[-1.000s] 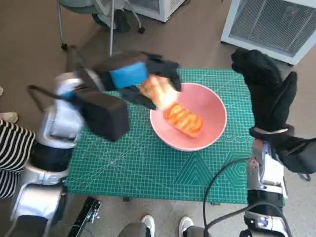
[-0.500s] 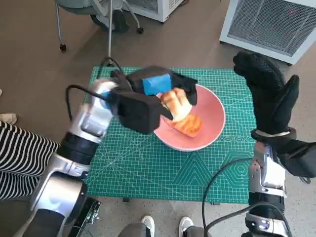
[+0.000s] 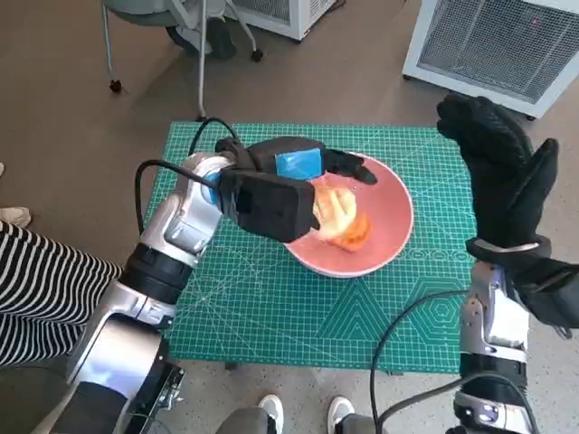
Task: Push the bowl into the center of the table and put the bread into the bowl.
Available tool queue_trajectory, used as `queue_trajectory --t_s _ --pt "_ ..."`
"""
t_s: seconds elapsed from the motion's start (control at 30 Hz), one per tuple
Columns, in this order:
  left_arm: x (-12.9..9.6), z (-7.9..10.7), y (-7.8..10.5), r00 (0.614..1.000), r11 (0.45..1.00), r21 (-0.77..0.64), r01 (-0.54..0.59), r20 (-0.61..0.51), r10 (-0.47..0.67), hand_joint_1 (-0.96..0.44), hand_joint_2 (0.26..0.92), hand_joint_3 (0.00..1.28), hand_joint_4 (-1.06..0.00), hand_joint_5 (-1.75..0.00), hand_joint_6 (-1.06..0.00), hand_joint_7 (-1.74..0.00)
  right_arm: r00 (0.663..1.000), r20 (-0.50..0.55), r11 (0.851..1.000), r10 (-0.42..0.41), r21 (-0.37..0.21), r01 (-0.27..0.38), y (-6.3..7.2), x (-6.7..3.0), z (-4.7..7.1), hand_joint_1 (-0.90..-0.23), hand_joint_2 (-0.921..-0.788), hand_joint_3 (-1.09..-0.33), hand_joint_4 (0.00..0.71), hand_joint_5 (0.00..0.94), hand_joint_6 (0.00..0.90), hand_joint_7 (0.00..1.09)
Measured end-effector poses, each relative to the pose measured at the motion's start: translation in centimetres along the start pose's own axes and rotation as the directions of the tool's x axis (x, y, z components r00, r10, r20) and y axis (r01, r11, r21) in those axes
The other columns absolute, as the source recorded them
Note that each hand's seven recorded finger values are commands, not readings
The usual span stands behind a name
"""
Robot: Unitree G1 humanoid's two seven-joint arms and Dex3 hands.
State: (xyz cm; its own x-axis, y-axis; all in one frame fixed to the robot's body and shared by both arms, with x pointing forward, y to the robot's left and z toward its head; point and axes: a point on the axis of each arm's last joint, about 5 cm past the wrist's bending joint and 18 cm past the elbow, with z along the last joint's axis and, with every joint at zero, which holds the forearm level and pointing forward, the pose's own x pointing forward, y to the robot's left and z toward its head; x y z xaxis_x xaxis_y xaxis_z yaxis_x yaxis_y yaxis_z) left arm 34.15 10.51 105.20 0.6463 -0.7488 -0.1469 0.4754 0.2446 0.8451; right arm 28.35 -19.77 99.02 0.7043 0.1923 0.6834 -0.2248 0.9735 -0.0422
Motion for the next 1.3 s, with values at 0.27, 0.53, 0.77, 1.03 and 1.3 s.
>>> queue_trajectory --t_s 0.27,0.53,0.77,1.03,1.3 --pt "-0.8 -0.6 0.4 0.996 0.995 -0.087 -0.055 0.071 0.062 -0.32 0.804 0.01 -0.13 0.00 -0.25 -0.02 1.000 0.003 1.000 0.001 0.000 -0.001 0.1 0.06 0.0 -0.720 -0.921 -0.652 0.152 0.001 0.086 0.37" --pt "-2.5 -1.6 1.5 0.963 0.950 -0.279 -0.138 0.187 0.195 -0.42 0.824 0.01 -0.11 0.00 -0.23 0.00 1.000 0.007 1.000 0.003 0.001 -0.003 0.2 0.19 0.2 -0.717 -0.921 -0.654 0.152 0.001 0.085 0.37" --pt "-3.9 -2.7 1.1 0.879 0.848 -0.475 -0.236 0.268 0.395 -0.54 0.883 0.02 -0.12 0.00 -0.24 -0.01 1.000 0.008 1.000 0.005 0.001 -0.005 0.3 0.39 0.4 -0.724 -0.921 -0.656 0.157 0.003 0.083 0.37" --pt "-4.2 -3.3 -1.6 0.736 0.693 -0.650 -0.313 0.295 0.609 -0.61 0.919 0.18 -0.12 0.00 -0.24 -0.01 0.999 0.029 1.000 0.020 -0.009 -0.020 0.5 0.69 0.8 -0.722 -0.921 -0.663 0.159 0.003 0.079 0.37" --pt "-3.8 -2.8 -4.0 0.616 0.592 -0.712 -0.379 0.283 0.735 -0.67 0.921 0.38 -0.09 0.00 -0.21 0.00 0.999 0.034 0.999 0.034 -0.036 -0.033 0.8 0.61 0.4 -0.726 -0.921 -0.666 0.162 0.004 0.092 0.38"
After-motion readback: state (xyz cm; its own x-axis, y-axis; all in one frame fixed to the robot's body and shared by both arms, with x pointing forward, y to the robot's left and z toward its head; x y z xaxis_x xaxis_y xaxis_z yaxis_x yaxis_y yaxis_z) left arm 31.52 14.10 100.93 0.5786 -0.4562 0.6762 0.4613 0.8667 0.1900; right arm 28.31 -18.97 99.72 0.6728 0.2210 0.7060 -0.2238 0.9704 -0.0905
